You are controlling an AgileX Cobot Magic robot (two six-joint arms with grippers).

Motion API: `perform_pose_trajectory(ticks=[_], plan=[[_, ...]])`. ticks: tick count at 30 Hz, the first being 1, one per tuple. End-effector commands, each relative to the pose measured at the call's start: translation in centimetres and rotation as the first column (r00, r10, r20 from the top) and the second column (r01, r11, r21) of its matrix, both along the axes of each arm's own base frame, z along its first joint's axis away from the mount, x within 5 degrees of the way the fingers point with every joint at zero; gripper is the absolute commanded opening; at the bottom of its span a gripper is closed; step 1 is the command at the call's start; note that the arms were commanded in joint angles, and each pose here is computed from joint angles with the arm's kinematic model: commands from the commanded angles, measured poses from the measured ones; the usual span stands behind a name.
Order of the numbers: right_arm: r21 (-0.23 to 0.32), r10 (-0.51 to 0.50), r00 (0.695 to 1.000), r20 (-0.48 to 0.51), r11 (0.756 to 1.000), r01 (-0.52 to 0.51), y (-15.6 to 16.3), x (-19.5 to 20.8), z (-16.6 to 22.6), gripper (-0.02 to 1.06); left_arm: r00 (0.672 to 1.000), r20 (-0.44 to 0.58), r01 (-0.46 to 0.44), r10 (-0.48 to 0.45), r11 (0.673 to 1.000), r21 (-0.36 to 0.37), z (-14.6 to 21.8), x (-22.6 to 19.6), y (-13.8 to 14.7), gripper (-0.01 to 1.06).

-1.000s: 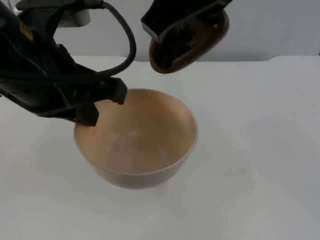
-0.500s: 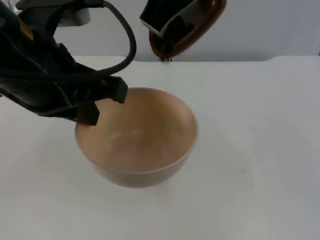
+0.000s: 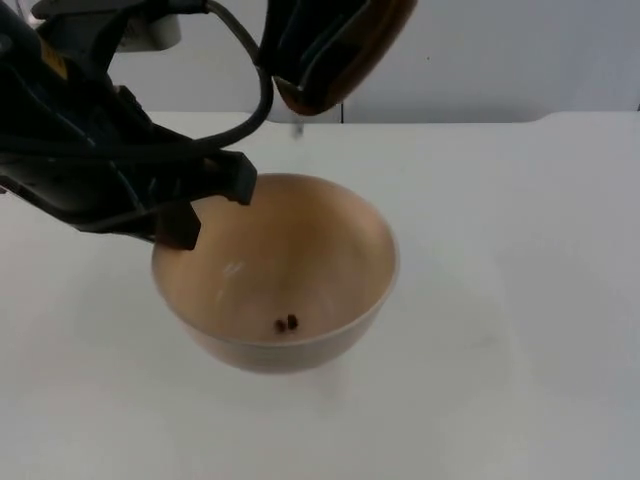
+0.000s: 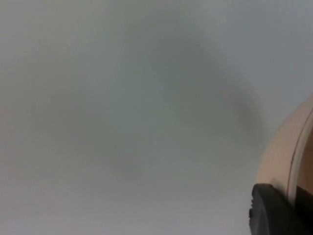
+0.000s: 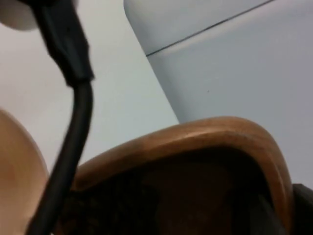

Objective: Pick up the bowl with the left hand and pour the coffee beans from the cup into the bowl with the right hand.

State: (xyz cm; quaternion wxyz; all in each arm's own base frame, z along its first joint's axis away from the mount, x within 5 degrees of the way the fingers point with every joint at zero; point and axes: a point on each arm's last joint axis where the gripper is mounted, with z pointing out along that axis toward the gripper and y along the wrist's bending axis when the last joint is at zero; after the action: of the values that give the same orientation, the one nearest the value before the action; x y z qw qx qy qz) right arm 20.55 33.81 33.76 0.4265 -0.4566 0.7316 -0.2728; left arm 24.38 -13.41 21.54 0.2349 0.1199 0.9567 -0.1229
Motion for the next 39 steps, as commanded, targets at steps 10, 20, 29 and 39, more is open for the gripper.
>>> perform_pose_trajectory(ticks=[10, 20, 29, 39], plan=[[-0.068, 0.067, 0.994, 0.081, 0.996, -0.062, 0.6, -0.9, 0.8, 0.0, 1.0, 0.022, -0.012, 0.013, 1.0, -0.027, 0.5, 0.1, -0.2, 0.0], [-0.099, 0.097, 0.99, 0.099, 0.991, -0.087, 0.9, -1.4, 1.0, 0.0, 1.0, 0.022, -0.012, 0.013, 1.0, -0.027, 0.5, 0.1, -0.2, 0.0], [-0.12, 0.107, 0.989, 0.106, 0.988, -0.095, 0.9, -1.3, 1.1, 0.0, 1.0, 0.022, -0.012, 0.013, 1.0, -0.027, 0.5, 0.1, -0.2, 0.0], [-0.168, 0.131, 0.984, 0.122, 0.98, -0.109, 0.9, -1.3, 1.2, 0.0, 1.0, 0.022, -0.014, 0.015, 0.999, -0.031, 0.5, 0.1, -0.2, 0.0]])
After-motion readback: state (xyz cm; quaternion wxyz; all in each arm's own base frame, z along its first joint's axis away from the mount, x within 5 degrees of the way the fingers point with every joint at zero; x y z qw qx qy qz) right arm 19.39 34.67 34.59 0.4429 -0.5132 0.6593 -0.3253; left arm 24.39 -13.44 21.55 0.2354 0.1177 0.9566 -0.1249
